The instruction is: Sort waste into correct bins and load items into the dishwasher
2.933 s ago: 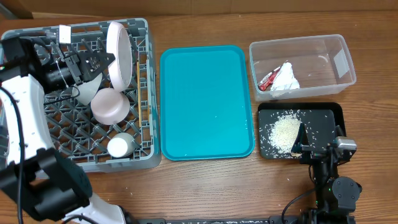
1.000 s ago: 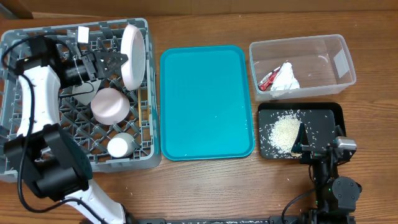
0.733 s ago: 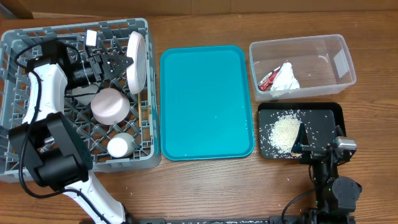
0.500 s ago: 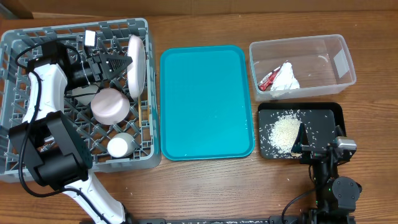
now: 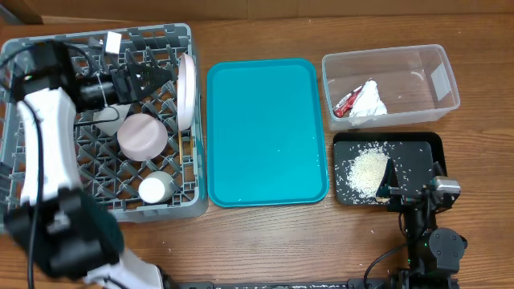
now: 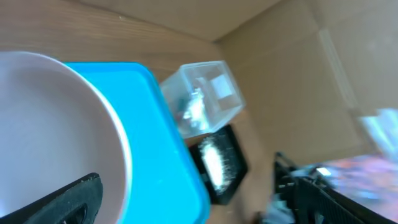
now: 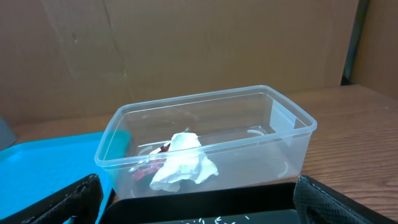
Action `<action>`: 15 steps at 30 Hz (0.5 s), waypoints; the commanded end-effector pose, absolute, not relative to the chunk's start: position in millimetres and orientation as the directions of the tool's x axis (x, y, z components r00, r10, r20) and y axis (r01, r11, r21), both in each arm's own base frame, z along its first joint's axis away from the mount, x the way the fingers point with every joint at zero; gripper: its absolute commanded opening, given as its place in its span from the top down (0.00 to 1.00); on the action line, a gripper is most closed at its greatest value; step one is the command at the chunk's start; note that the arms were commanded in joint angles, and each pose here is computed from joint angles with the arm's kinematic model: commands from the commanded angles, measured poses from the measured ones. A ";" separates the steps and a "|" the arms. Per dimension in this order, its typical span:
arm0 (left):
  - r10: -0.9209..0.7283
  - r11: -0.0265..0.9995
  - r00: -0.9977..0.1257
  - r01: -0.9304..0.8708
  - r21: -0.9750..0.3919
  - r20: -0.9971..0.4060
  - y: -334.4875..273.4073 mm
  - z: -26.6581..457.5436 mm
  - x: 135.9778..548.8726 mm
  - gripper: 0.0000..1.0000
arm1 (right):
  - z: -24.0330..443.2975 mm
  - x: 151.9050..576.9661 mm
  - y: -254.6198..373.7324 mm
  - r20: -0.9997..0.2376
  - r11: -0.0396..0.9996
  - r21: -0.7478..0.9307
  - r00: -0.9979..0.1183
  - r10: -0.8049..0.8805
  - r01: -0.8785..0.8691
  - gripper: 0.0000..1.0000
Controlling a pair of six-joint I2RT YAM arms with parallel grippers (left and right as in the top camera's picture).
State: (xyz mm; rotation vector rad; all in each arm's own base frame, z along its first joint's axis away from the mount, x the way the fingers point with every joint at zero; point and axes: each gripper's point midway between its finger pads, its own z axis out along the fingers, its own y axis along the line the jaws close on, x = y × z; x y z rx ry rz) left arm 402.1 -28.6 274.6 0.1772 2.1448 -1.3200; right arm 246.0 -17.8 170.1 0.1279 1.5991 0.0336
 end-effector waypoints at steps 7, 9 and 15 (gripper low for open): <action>0.151 0.750 -0.622 0.579 -0.321 -0.768 -127.4 359.9 309.3 0.00 | 168.4 246.1 -19.2 -0.995 0.993 0.100 -0.023 0.102 0.067 0.00; 0.239 0.711 -0.570 0.654 -0.258 -0.786 -158.8 365.6 287.0 0.00 | 168.5 246.1 -19.2 -0.995 0.993 0.100 -0.023 0.102 0.067 0.00; 0.426 0.543 -0.479 0.814 -0.207 -0.768 -228.5 358.0 229.9 0.00 | 168.4 246.1 -19.2 -0.995 0.993 0.100 -0.023 0.102 0.067 0.00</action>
